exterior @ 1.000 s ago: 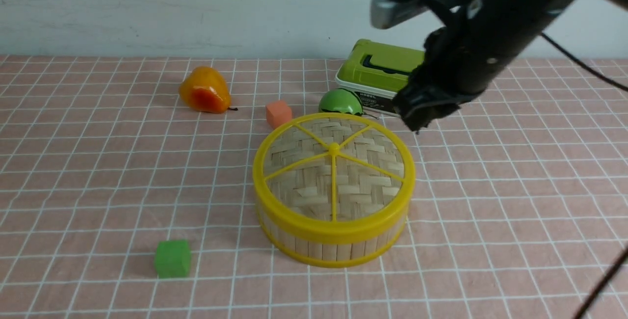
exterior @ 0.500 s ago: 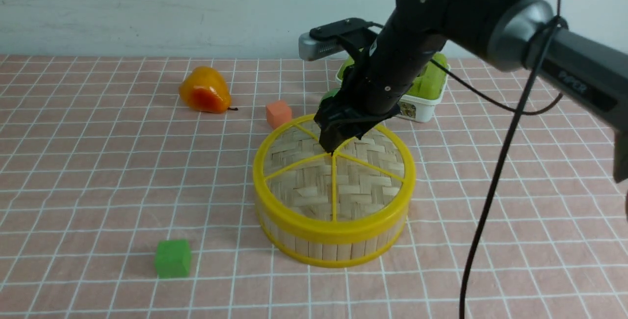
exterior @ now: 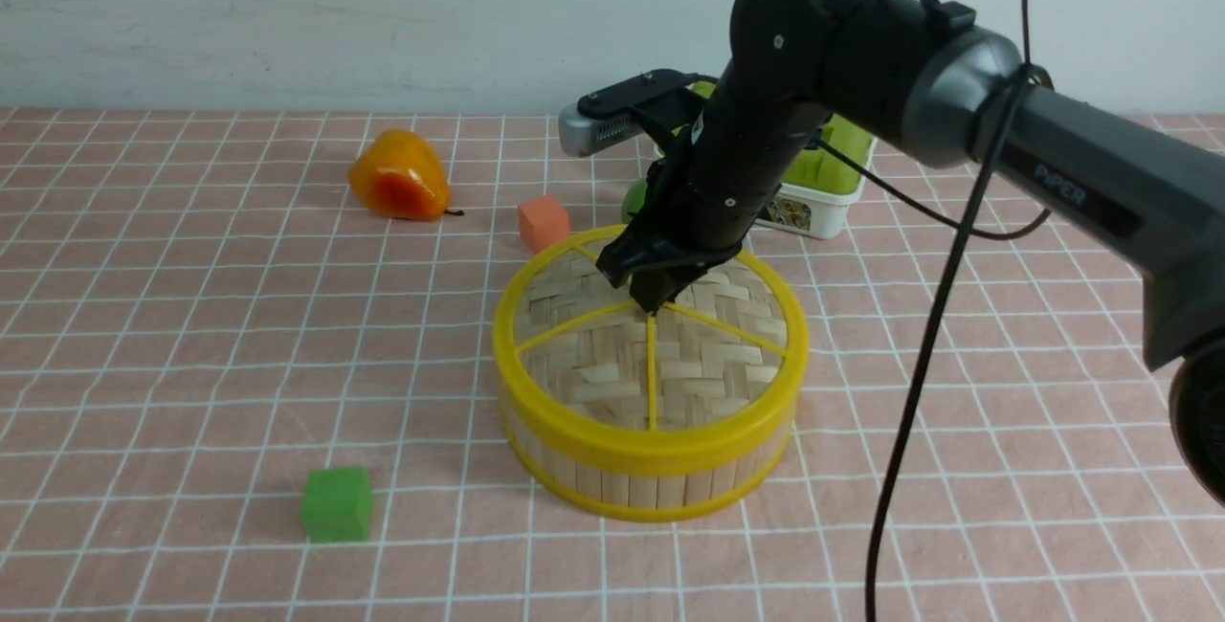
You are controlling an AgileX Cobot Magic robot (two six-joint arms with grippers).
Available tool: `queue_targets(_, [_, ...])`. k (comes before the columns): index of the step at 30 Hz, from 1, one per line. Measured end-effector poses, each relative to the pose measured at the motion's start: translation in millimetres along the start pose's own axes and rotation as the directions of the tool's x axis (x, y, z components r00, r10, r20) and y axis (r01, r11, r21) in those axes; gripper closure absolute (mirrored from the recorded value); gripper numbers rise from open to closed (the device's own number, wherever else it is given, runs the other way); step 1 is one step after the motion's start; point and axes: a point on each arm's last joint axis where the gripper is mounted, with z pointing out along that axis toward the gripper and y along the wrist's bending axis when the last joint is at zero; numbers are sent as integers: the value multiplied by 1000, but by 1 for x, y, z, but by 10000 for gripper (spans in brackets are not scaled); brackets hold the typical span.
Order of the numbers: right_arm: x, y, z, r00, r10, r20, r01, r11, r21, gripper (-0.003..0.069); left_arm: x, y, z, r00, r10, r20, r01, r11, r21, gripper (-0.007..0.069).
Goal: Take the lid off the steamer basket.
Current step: Use the right arm to lift the lid of the steamer, then use the right arm to place the steamer lid on the table
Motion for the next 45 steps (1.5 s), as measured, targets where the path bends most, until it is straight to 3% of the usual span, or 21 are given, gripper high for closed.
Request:
queue_targets(5, [0,3,-31,1000,-14,-1,14,1000,5,579,0,0,0,1000,0,0,0,1000,0,386])
queue_targets(10, [2,-8,-122,990,-1,141,-7,998,61,579,0,0,0,1000,0,0,0,1000,0,386])
queue_targets(12, [16,-34,-172,971,53,231,-83,989,122,579,0,0,0,1000,0,0,0,1000,0,386])
queue_targets(16, [57,-77,-204,958,170,230,-218,955,202,579,0,0,0,1000,0,0,0,1000,0,386])
queue_targets(22, [114,-119,-180,930,345,125,-366,901,234,579,0,0,0,1000,0,0,0,1000,0,386])
queue_targets(26, [147,-140,-122,908,407,100,-419,873,251,579,0,0,0,1000,0,0,0,1000,0,386])
queue_targets(36, [168,-165,-48,885,445,136,-465,844,267,579,0,0,0,1000,0,0,0,1000,0,386])
queue_targets(45, [171,-169,-34,880,462,113,-475,840,262,579,0,0,0,1000,0,0,0,1000,0,386])
